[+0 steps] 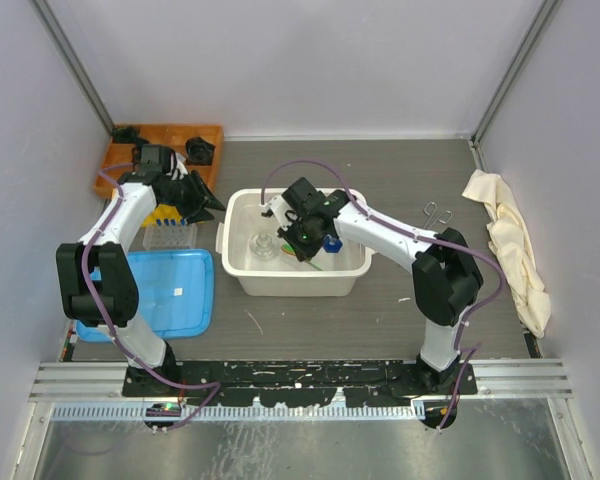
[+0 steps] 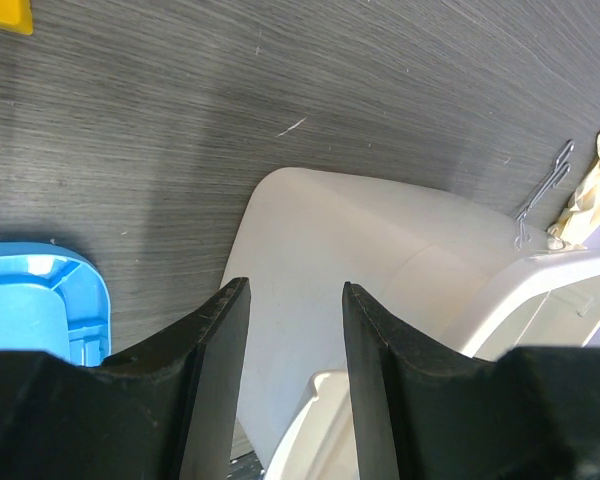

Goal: Organize the chemistry lab equipment
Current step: Place the chemistry item in the storage box.

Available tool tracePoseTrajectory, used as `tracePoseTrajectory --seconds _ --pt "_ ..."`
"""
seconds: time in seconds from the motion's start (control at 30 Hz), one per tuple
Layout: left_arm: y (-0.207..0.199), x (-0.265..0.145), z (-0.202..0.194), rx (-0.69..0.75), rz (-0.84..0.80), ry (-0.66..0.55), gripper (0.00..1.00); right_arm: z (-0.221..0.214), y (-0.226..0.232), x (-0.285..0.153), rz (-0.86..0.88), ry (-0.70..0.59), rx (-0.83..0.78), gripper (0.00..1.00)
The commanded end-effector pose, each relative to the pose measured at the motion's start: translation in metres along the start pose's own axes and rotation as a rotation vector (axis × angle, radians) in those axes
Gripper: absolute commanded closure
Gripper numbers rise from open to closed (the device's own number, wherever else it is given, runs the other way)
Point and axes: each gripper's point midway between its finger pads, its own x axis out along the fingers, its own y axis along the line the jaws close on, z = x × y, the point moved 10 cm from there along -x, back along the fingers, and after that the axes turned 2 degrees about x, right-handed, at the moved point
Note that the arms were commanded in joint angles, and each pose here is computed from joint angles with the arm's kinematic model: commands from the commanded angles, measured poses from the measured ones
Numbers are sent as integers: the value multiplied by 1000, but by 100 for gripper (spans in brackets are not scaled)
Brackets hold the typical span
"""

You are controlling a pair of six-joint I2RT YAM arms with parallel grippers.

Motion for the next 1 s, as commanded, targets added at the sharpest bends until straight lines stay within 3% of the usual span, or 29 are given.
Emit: tracePoseTrajectory --seconds 0.0,0.97 --pt "-4 -7 1 26 -23 -24 57 10 -1 0 2 -15 -37 99" --pt "-3 -6 0 26 -31 -14 57 -1 -6 39 18 89 -21 95"
